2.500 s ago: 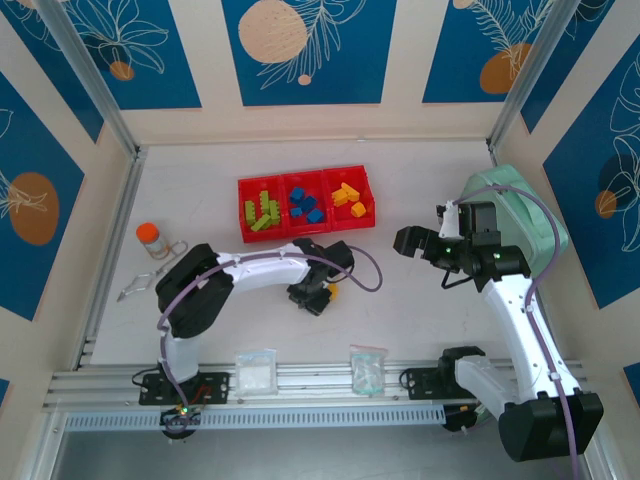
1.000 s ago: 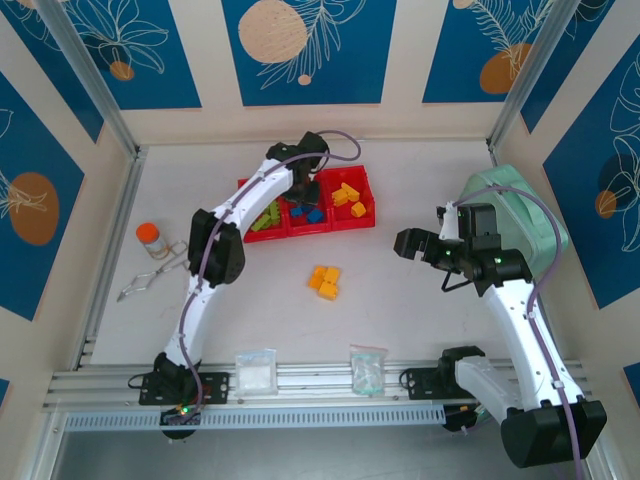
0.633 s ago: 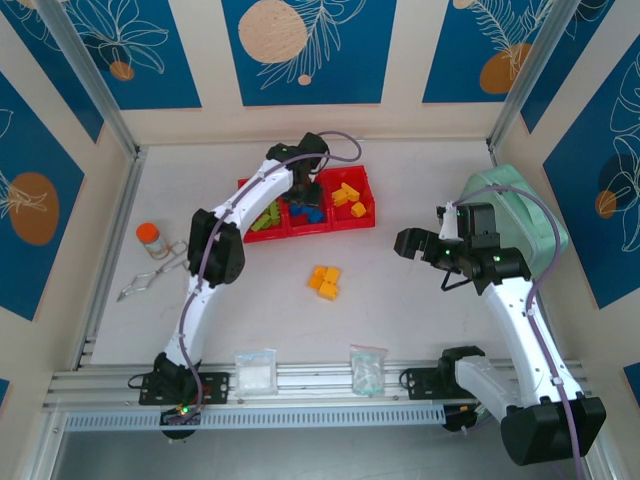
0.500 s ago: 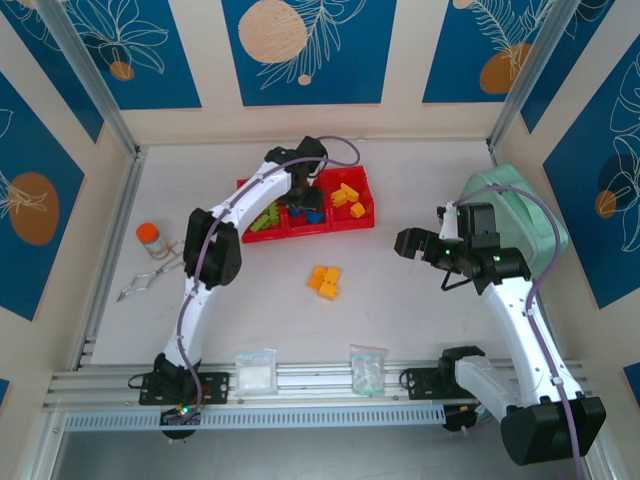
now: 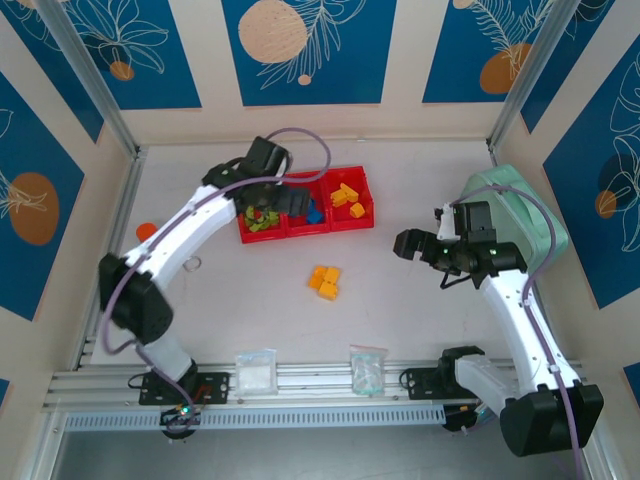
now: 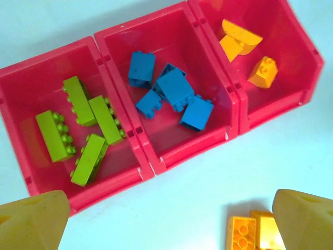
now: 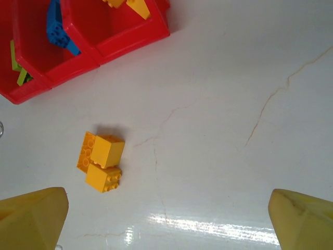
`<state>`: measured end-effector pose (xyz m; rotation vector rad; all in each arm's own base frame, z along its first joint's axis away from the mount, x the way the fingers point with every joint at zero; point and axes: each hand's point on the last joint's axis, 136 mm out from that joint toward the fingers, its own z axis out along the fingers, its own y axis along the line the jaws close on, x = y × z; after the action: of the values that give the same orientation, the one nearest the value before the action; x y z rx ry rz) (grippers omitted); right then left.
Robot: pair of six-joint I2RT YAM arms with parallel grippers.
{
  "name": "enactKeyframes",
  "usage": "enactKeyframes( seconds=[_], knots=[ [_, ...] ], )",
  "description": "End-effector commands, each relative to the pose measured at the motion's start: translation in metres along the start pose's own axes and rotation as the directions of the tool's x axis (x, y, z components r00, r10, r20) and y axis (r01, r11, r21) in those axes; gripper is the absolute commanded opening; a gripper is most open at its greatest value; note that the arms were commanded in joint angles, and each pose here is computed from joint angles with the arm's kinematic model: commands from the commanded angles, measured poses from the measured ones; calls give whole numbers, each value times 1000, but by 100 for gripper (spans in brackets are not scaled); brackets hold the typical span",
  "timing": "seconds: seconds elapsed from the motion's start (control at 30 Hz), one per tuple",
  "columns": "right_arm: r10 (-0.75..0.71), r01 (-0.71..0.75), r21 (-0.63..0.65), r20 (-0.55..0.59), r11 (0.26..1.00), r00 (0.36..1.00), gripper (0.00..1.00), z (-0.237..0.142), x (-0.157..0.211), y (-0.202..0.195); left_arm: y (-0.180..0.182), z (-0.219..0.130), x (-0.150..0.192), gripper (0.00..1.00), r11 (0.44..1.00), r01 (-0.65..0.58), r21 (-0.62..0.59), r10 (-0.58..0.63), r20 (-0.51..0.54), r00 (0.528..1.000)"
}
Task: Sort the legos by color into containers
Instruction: Move the lego to the center of the table.
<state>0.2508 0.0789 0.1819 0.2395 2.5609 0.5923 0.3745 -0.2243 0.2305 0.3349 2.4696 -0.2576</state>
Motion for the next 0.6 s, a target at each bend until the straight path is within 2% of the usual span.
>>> enactKeyframes(
  seconds=[0.0,0.17,0.3,0.4,0.57],
  knots=[
    [6,-8,-44,-52,999,999,99,-8,2,16,-3,-23,12,99,997,28,65,-32,68,997],
    [-19,13,-60,-97,998,995,99,-4,5,40,2,-55,55,99,990,30,136,-45,105,993],
    [-36,35,-11,-136,999,990,99,14,9,55,12,-79,89,99,989,31,146,-45,91,995],
    [-4,10,34,-159,999,987,99,35,14,66,35,-85,117,99,994,96,58,-100,71,992],
    [36,-12,118,-201,993,979,99,77,34,82,53,-88,158,99,989,144,17,-144,44,989]
  ],
)
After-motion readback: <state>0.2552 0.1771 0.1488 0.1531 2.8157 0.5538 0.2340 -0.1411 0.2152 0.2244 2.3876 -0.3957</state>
